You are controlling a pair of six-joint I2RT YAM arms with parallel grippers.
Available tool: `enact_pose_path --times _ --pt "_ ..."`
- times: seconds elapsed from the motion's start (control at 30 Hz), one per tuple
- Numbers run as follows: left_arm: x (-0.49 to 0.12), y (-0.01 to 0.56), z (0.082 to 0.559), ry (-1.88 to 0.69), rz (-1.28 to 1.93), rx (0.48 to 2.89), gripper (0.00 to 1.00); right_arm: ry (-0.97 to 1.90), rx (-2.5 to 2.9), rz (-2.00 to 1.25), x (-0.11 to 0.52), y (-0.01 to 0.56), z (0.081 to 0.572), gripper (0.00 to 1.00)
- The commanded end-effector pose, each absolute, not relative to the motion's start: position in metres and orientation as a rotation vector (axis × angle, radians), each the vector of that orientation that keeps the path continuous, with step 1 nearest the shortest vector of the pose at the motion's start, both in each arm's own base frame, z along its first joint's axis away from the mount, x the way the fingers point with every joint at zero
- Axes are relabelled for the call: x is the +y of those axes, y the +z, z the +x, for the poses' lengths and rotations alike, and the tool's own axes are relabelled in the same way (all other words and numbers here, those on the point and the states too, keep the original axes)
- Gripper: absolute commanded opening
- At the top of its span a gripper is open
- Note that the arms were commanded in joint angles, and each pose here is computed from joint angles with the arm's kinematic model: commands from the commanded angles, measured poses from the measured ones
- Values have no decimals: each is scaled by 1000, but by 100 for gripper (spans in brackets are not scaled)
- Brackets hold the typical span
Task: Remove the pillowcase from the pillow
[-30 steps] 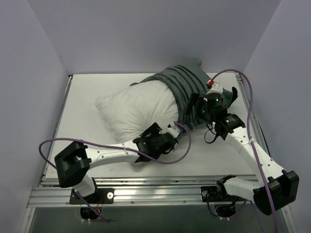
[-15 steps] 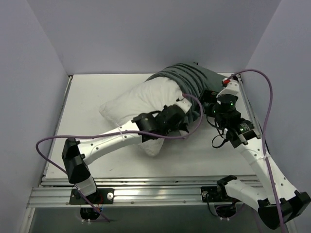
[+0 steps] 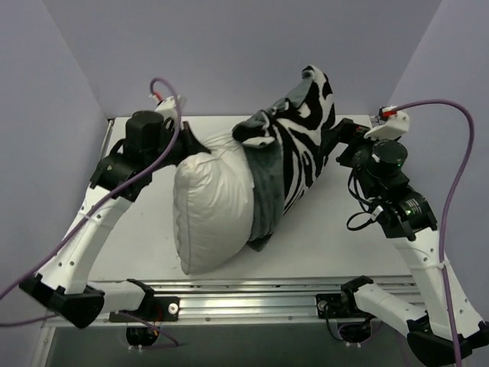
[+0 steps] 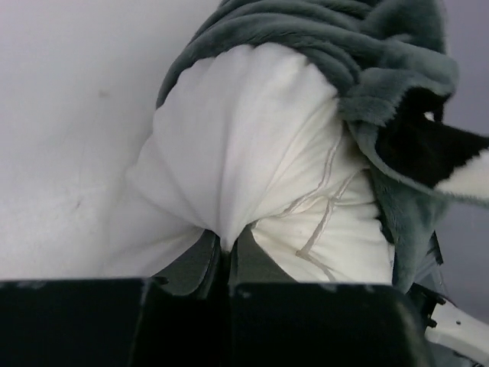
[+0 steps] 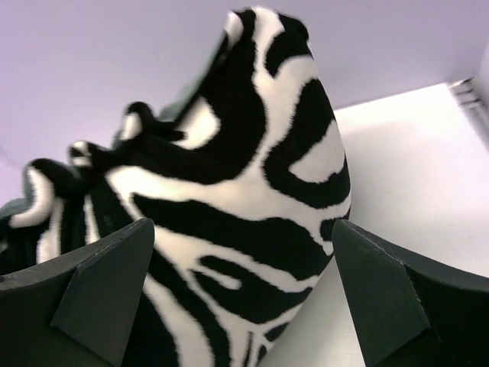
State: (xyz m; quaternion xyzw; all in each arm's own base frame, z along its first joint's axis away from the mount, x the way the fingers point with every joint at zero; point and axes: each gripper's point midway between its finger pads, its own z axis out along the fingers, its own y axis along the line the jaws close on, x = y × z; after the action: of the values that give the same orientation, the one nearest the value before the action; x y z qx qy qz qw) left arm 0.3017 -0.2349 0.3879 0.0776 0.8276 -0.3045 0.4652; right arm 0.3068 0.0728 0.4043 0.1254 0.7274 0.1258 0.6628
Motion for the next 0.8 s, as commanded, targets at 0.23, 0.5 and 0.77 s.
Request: enact_pose_path --times 0.23,0.5,0.77 --pt "-121 177 357 -752 -391 2260 3 435 1994 40 154 275 337 95" --pt "-84 215 362 -462 -288 2322 82 446 2082 -82 197 237 332 95" --pt "-41 305 319 -242 -332 2123 94 412 2055 -215 225 246 334 96"
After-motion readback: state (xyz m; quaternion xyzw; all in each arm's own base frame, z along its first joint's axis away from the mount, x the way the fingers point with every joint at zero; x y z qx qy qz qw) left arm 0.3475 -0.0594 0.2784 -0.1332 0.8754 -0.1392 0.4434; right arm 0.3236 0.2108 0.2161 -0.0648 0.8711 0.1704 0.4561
